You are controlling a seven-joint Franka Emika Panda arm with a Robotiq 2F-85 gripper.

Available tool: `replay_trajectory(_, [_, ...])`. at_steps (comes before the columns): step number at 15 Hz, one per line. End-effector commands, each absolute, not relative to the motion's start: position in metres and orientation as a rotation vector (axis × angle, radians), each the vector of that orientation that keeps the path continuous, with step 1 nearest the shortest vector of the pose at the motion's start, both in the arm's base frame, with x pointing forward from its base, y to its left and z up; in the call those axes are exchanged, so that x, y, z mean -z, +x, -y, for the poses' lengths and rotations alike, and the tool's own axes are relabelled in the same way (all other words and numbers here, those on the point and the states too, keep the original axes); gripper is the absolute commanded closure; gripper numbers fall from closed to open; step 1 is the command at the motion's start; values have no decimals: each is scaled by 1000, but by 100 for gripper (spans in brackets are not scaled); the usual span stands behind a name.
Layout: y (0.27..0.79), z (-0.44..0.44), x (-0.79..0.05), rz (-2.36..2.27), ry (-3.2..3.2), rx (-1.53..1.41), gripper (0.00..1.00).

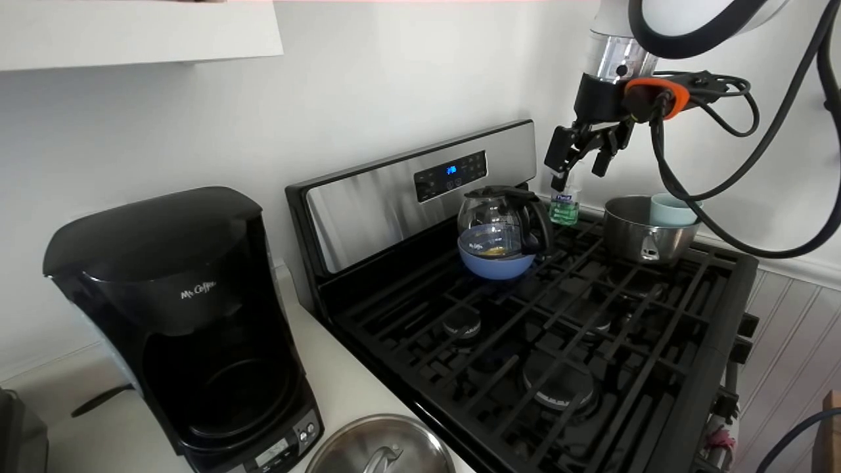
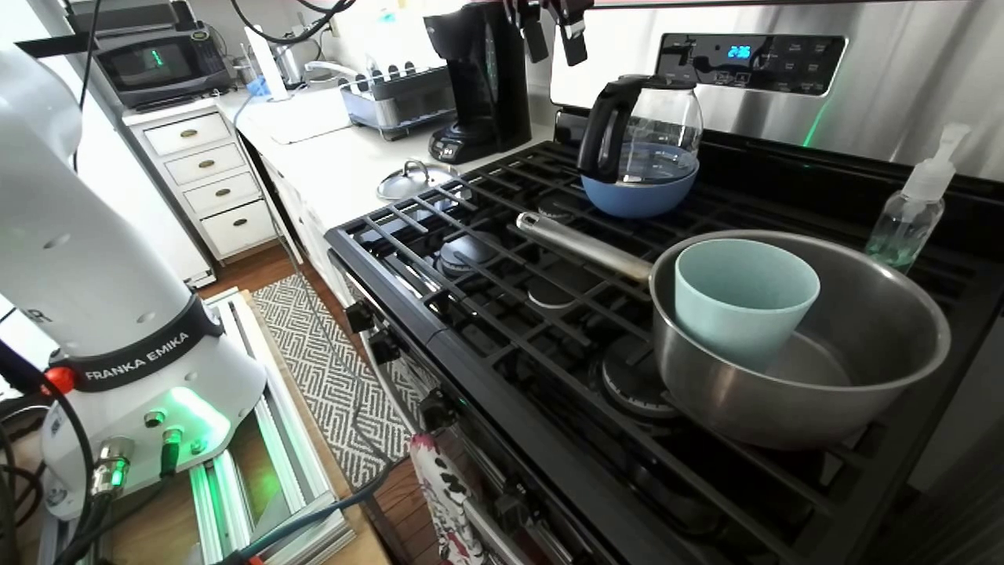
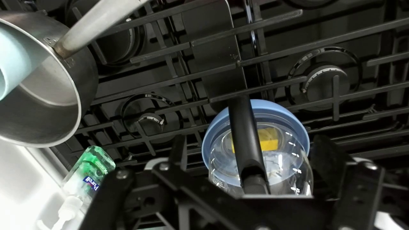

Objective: Put the glass coffee pot on the stove

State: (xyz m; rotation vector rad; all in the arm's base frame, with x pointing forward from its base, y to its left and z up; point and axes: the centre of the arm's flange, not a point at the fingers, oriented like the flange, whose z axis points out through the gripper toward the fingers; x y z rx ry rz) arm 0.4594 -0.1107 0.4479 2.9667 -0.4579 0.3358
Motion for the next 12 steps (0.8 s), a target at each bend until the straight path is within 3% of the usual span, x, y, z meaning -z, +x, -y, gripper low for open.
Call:
replay_trajectory(1, [459,111,-448,458,2967,-336,0])
replay_trajectory(12, [467,111,-446,429,2972,-344,0])
